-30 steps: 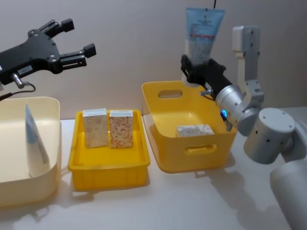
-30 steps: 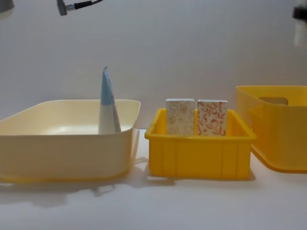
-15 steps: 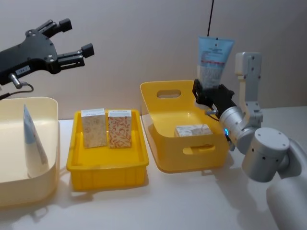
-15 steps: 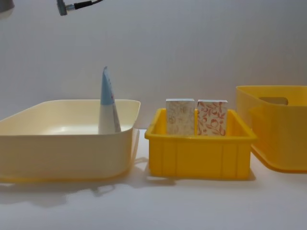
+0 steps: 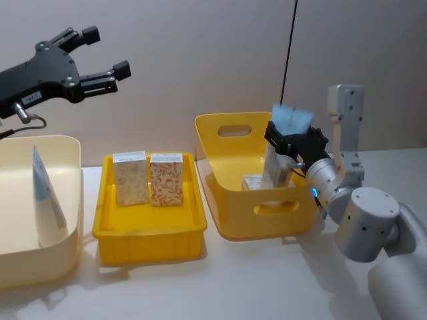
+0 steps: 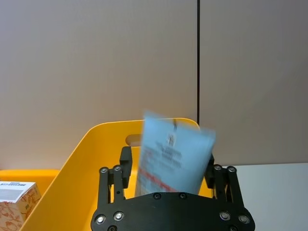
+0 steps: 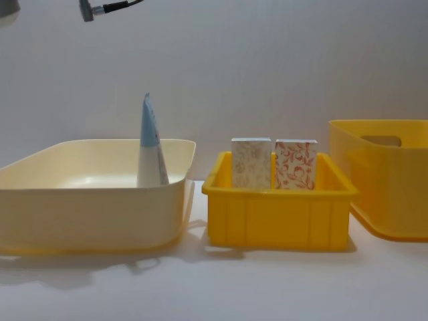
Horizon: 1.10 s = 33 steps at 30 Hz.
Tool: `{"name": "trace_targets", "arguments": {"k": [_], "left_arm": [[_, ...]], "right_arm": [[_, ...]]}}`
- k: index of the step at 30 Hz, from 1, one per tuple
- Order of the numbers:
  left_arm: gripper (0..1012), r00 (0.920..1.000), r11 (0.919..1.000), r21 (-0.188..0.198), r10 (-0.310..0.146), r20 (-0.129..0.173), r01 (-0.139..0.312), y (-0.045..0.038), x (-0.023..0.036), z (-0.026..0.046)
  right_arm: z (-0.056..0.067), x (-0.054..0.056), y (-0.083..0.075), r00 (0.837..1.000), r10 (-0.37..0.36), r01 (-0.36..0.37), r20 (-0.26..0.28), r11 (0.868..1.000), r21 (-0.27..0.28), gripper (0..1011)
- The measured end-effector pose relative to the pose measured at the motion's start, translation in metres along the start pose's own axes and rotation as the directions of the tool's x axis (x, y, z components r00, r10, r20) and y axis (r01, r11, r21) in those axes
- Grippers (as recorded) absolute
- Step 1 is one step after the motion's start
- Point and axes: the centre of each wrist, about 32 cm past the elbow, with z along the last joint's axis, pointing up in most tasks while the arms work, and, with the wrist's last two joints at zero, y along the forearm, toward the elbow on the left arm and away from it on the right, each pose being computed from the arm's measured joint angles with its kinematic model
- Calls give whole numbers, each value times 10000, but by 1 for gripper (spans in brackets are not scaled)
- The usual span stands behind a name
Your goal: Bimanual collaborative sorting of washing and personal care products
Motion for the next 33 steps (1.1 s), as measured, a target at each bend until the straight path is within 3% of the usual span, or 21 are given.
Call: {"name": "trace_targets", "arguments": {"k": [7,33], "left_arm": [[1003,10000,10000,0,-1,0,1,0,0,0],[1004,10000,10000,0,0,0,0,0,0,0]], "right_arm": [[-24,2,-3,10000,-82,82,-17,10000,-45,1001],[-54,4,-7,9998,-170,170,-34,9998,-102,1001]]}}
